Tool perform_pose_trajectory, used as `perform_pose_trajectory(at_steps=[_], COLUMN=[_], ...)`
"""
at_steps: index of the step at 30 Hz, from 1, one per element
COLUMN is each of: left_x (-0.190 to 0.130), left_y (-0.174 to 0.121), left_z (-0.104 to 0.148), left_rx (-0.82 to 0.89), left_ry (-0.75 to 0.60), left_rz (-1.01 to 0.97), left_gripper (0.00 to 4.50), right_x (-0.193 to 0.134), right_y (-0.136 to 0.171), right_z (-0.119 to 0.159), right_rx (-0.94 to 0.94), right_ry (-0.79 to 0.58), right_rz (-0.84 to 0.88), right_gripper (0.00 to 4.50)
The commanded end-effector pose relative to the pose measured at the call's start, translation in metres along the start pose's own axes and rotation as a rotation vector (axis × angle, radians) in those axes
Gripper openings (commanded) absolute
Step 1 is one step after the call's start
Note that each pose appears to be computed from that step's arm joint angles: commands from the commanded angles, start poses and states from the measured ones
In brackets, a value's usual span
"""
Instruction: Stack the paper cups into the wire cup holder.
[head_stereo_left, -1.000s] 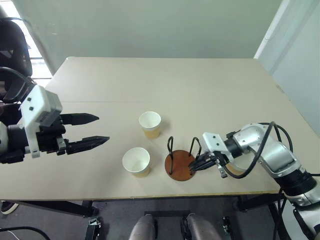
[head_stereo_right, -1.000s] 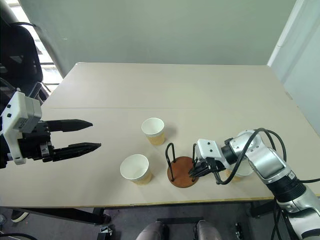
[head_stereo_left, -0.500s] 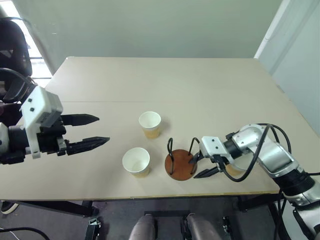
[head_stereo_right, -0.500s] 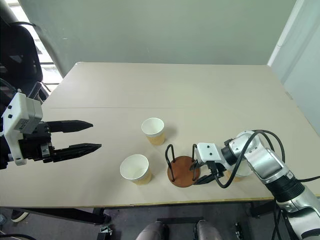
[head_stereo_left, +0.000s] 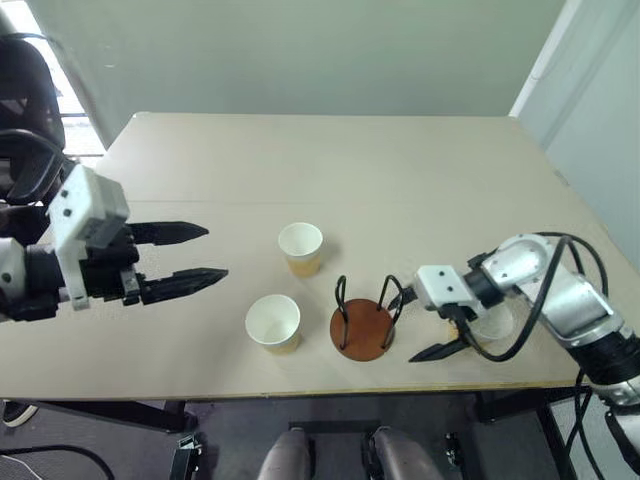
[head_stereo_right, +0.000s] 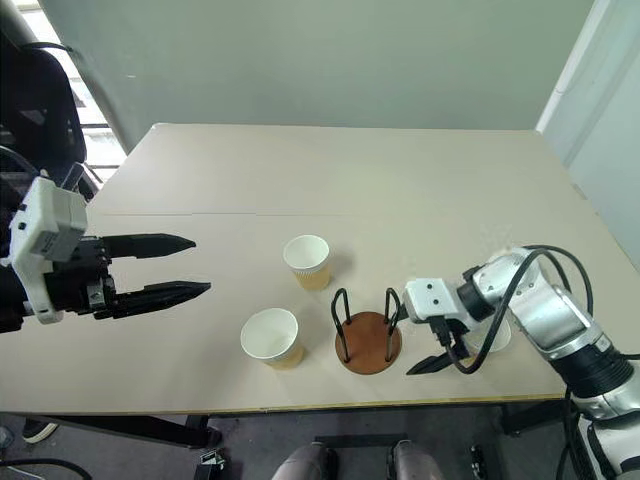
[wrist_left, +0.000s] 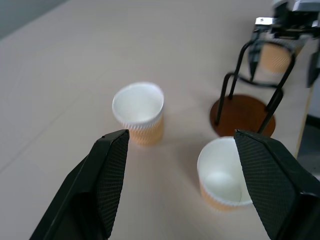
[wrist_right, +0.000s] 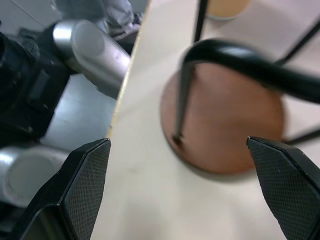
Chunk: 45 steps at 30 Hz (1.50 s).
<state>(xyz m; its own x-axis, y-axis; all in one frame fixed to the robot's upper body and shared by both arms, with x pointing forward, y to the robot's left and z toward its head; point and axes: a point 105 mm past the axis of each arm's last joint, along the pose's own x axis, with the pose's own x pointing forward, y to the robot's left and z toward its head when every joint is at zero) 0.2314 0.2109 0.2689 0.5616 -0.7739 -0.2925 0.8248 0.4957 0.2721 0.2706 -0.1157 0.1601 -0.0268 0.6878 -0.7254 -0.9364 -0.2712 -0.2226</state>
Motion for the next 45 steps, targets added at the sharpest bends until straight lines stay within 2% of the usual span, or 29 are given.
perform_pose_trajectory(at_steps=[1,6,11,14,18,25,31,38,41,45], left_x=[-0.006,-0.006,-0.002,-0.001,-0.004,0.002,0.0,0.0,-0.001,0.0], left_y=[-0.009,-0.031,-0.048,-0.057,-0.053,-0.047,-0.046,-0.046,-0.044,-0.046], left_z=[0.018,0.027,0.026,0.031,0.034,0.032,0.031,0.03,0.029,0.029], left_rx=[0.067,0.098,0.125,0.149,0.153,0.117,0.093,0.083,0.073,0.069], left_ry=[-0.02,0.011,0.058,0.056,0.05,0.013,0.002,0.004,0.002,-0.007], left_rz=[-0.062,-0.2,-0.316,-0.366,-0.361,-0.303,-0.267,-0.234,-0.202,-0.187], left_gripper=[3.58,3.58,3.58,3.58,3.58,3.58,3.58,3.58,3.58,3.58], right_x=[-0.037,-0.077,-0.098,-0.095,-0.087,-0.072,-0.066,-0.053,-0.045,-0.037], right_y=[-0.012,-0.012,0.016,0.032,0.047,0.056,0.063,0.063,0.065,0.064], right_z=[0.018,0.015,-0.005,-0.006,-0.012,-0.018,-0.038,-0.049,-0.056,-0.063], right_rx=[-0.098,-0.077,0.031,0.083,0.153,0.203,0.255,0.263,0.261,0.253], right_ry=[0.025,0.11,0.207,0.202,0.205,0.182,0.208,0.209,0.223,0.243], right_rz=[-0.102,-0.2,-0.203,-0.183,-0.172,-0.163,-0.14,-0.126,-0.11,-0.103], right_gripper=[4.47,4.47,4.47,4.47,4.47,4.47,4.47,4.47,3.88,2.47])
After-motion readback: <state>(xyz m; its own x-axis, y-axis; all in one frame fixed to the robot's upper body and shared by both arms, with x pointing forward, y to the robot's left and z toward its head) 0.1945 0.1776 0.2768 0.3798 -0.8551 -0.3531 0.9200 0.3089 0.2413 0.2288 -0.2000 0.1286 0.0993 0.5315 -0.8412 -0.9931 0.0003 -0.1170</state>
